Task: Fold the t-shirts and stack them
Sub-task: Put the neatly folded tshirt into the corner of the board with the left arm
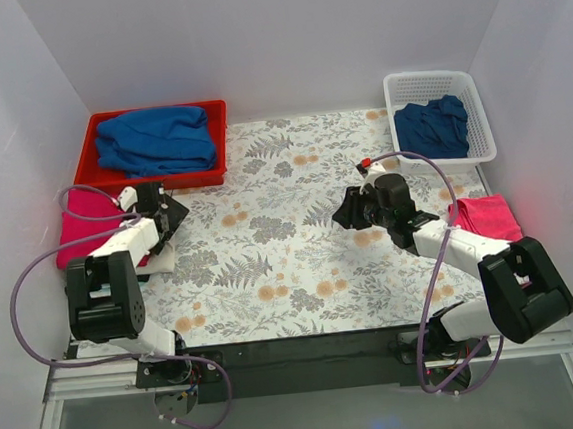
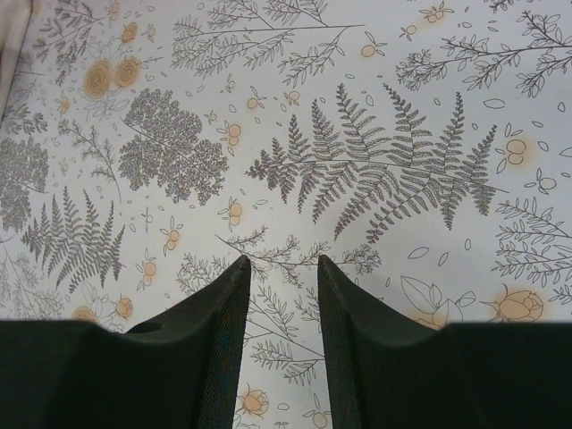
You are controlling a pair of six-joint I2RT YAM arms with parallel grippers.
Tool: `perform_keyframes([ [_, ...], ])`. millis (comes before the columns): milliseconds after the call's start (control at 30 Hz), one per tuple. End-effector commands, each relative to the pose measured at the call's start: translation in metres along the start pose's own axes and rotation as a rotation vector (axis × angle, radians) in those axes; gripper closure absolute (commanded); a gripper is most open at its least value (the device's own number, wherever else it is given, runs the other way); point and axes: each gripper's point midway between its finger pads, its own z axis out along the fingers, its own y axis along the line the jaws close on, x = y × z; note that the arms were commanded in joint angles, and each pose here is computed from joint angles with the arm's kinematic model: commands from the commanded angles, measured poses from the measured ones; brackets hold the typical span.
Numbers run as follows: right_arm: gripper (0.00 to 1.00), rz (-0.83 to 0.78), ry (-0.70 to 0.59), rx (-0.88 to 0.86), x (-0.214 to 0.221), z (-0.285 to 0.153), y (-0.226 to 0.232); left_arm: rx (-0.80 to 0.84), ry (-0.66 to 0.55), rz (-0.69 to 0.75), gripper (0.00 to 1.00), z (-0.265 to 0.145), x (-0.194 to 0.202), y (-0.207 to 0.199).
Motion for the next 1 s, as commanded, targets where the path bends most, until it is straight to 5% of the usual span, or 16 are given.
perform_keyframes([
  [0, 0.58, -0.021, -0.032, 0.001, -0.01, 0.004, 0.001, -0.016, -0.054, 0.004, 0.08, 0.005, -0.015, -0.005],
  [500, 0.58, -0.012, -0.013, 0.006, -0.011, 0.015, -0.001, 0.125, -0.071, 0.131, 0.08, 0.005, -0.015, -0.049],
  [800, 0.58, -0.011, -0.005, 0.013, -0.008, 0.017, -0.003, 0.031, -0.133, 0.148, 0.08, 0.019, -0.019, -0.039],
  [967, 0.58, -0.013, -0.008, 0.016, -0.008, 0.016, -0.004, 0.113, -0.043, 0.225, 0.08, 0.033, -0.001, -0.059],
])
